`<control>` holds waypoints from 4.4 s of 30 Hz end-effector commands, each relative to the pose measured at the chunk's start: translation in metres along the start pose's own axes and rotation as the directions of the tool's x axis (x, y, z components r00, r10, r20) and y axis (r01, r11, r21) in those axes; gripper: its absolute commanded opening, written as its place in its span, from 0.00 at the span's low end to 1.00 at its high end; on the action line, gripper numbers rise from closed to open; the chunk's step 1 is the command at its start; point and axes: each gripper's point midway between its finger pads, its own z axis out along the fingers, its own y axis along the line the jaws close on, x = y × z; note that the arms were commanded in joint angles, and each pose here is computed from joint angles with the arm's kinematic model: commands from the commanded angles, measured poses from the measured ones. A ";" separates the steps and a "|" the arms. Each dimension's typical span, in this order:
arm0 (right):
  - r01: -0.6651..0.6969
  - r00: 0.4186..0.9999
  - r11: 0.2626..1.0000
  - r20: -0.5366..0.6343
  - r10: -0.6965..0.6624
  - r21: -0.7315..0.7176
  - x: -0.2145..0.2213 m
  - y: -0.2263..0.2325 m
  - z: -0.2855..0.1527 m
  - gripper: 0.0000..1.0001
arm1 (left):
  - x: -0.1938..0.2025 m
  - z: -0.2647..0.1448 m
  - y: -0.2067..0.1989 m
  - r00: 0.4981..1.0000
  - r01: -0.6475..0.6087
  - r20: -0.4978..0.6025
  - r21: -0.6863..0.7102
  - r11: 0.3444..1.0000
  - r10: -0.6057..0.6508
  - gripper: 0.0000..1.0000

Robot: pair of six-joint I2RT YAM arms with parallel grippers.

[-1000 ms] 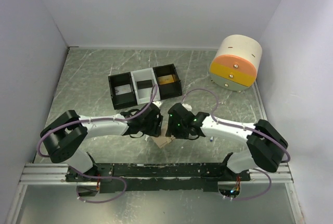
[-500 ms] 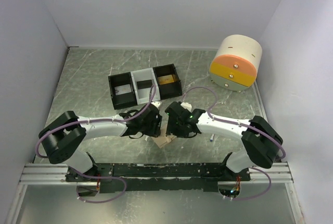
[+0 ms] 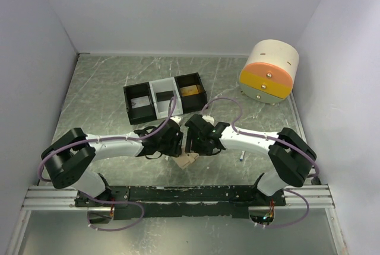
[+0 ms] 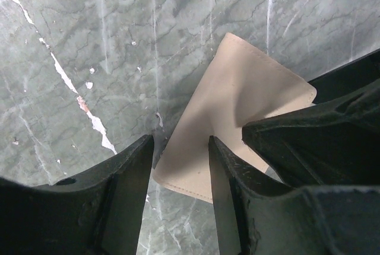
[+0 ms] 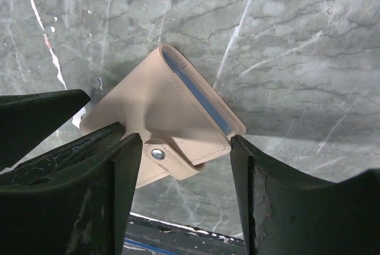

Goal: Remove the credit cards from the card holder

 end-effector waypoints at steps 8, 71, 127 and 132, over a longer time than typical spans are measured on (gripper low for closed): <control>0.058 0.998 0.996 -0.010 -0.057 0.072 0.004 -0.010 0.003 0.61 | 0.016 -0.004 0.015 0.999 -0.016 -0.042 -0.066 0.998 0.014 0.53; -0.019 0.995 0.989 -0.104 0.003 -0.150 0.047 -0.022 -0.015 0.00 | 0.003 -0.005 0.012 1.000 -0.015 -0.011 -0.075 0.997 0.014 0.57; -0.014 0.999 0.952 -0.044 0.000 -0.305 -0.032 -0.048 0.015 0.00 | -0.042 -0.057 0.015 0.938 0.179 0.302 0.000 0.984 -0.171 0.76; -0.027 0.998 0.959 -0.056 0.012 -0.283 -0.023 -0.057 0.019 0.00 | -0.037 -0.034 0.002 0.960 0.143 0.238 0.025 0.989 -0.145 0.76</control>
